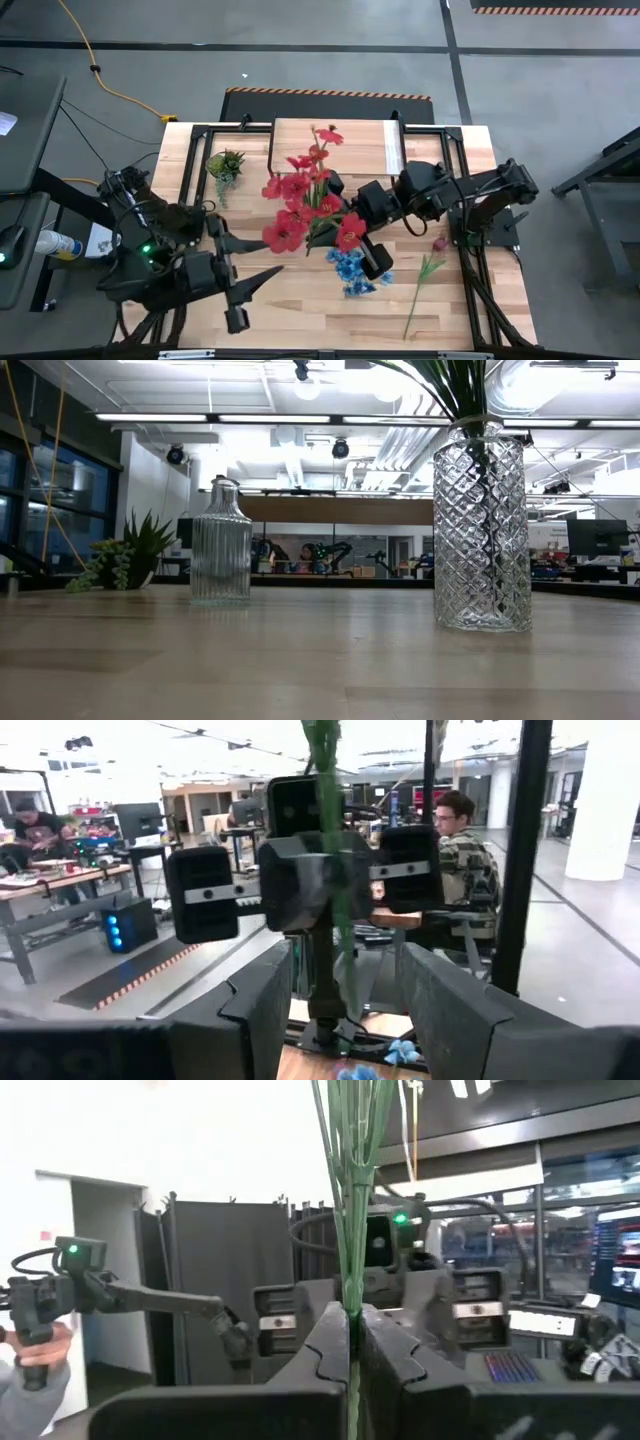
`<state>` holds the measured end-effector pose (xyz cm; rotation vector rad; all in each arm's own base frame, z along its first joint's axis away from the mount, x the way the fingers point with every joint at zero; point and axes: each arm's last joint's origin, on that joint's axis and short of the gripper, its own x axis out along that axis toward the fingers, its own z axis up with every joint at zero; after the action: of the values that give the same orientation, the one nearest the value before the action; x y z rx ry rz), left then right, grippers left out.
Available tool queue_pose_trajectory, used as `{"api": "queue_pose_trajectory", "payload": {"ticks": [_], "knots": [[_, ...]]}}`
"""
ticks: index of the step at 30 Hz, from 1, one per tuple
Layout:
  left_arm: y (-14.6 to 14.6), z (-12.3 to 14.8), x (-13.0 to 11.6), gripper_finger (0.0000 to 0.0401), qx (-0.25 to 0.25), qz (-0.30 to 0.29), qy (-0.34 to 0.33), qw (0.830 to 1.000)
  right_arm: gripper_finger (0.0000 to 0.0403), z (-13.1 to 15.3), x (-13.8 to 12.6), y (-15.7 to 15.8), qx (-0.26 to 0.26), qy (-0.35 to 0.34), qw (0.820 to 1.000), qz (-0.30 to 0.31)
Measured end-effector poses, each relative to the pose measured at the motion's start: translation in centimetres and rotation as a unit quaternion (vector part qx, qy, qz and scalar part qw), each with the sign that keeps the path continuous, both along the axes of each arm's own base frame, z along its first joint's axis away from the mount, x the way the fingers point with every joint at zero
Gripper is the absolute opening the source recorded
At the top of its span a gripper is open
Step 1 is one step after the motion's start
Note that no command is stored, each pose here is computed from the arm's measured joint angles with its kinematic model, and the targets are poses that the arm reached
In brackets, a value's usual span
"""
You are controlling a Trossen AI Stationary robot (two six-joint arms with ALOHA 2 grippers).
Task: Pick and place flowers into a vace then onto a shelf
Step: Put the red flowers into the left transparent vase
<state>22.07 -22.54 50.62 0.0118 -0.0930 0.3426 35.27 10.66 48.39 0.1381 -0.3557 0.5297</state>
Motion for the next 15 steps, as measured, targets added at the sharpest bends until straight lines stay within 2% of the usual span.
{"api": "queue_pose_trajectory", "payload": {"ticks": [15], "knots": [[2.7,-1.3,3.3,0.022,-0.026,-0.013,0.016,0.999,0.0,-0.4,0.2,0.1,-0.006,0.018,1.0,0.001]]}}
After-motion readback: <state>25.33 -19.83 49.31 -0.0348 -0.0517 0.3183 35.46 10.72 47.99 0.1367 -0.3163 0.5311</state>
